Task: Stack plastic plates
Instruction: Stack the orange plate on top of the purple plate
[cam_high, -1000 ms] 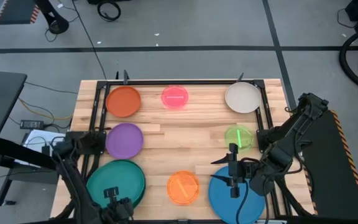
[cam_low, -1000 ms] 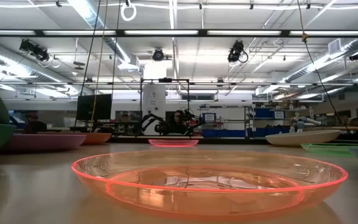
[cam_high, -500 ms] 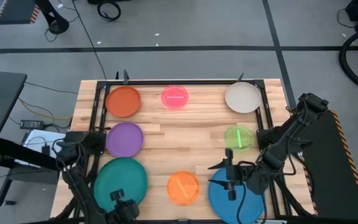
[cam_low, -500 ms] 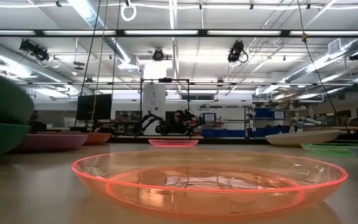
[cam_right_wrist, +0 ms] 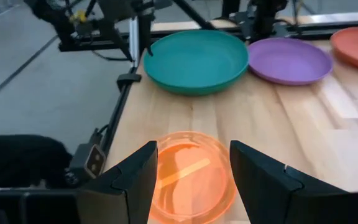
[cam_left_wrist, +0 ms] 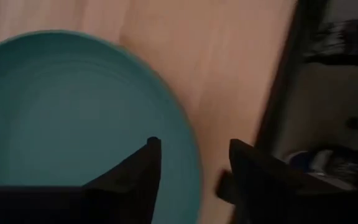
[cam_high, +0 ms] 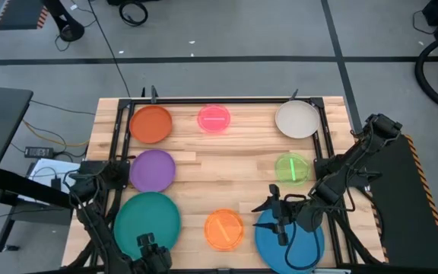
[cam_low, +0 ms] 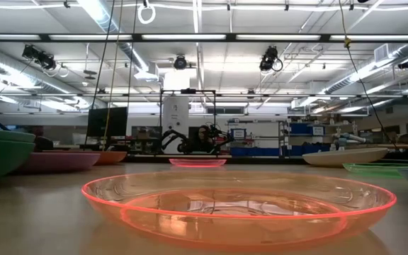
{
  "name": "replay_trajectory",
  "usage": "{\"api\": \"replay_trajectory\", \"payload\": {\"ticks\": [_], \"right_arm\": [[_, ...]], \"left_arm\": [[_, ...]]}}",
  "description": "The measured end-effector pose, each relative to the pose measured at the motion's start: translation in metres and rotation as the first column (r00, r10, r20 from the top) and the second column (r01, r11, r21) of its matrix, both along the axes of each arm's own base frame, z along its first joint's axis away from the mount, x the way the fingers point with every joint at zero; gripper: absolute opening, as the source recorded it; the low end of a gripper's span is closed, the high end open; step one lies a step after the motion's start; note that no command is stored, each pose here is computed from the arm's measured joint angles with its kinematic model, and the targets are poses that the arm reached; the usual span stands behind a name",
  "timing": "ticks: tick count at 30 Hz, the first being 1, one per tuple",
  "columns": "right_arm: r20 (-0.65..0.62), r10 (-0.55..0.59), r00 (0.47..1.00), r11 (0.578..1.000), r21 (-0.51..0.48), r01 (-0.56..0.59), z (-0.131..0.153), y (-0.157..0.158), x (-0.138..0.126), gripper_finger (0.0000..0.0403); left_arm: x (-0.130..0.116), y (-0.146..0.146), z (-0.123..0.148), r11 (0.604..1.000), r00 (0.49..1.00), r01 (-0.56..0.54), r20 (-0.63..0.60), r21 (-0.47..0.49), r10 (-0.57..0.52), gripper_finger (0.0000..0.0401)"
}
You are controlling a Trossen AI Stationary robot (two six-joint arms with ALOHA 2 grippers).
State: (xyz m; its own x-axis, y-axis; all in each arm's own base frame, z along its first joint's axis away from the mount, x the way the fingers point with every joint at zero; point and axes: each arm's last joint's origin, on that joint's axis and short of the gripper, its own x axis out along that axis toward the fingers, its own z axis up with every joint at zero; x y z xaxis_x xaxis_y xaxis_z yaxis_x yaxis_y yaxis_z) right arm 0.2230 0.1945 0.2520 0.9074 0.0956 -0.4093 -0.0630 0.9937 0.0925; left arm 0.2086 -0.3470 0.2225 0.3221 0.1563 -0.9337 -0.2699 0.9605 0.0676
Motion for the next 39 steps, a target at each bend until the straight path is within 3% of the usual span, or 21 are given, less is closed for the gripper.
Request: {"api": "replay_trajectory", "payload": {"ticks": [5,8,12,15,19,25,29,34,39], "right_arm": [[0.002,0.013,1.000,0.999,-0.042,-0.013,0.000,-0.002,0.002,0.0210],[0.006,-0.003,1.000,0.999,-0.047,0.004,0.000,-0.004,0.004,0.0210],[0.003,-0.001,1.000,0.999,-0.051,0.001,0.000,-0.005,0.004,0.0210],[-0.009,0.048,0.999,0.997,-0.065,-0.049,-0.001,-0.002,0.002,0.0210],[-0.010,0.066,0.998,0.995,-0.070,-0.066,-0.001,0.002,-0.001,0.0210],[-0.014,0.087,0.996,0.994,-0.066,-0.088,-0.001,0.005,-0.004,0.0210],[-0.014,0.098,0.995,0.993,-0.065,-0.099,-0.001,0.007,-0.006,0.0210],[-0.017,0.095,0.995,0.994,-0.057,-0.096,-0.001,0.007,-0.006,0.0210],[-0.068,0.098,0.993,0.995,0.013,-0.097,-0.005,0.011,-0.013,0.0210]], "left_arm": [[-0.002,0.001,0.000,0.997,0.997,-0.075,-0.037,-0.028,0.074,0.0202],[-0.001,0.007,0.003,0.988,0.987,-0.153,0.044,0.015,0.153,0.0202],[0.004,0.008,0.015,0.982,0.979,-0.174,0.090,-0.076,0.180,0.0202],[0.008,0.005,0.009,0.971,0.978,-0.204,0.009,-0.126,0.207,0.0202],[0.015,0.009,-0.008,0.970,0.971,-0.237,-0.051,-0.054,0.235,0.0202],[0.034,0.026,-0.002,0.968,0.968,-0.250,0.033,-0.012,0.250,0.0202],[0.057,0.068,0.025,0.972,0.974,-0.226,0.024,0.068,0.225,0.0202],[0.088,0.164,0.065,0.935,0.955,-0.274,-0.054,0.227,0.293,0.0202],[0.115,0.252,0.091,0.937,0.954,-0.275,-0.061,0.215,0.294,0.0201]]}}
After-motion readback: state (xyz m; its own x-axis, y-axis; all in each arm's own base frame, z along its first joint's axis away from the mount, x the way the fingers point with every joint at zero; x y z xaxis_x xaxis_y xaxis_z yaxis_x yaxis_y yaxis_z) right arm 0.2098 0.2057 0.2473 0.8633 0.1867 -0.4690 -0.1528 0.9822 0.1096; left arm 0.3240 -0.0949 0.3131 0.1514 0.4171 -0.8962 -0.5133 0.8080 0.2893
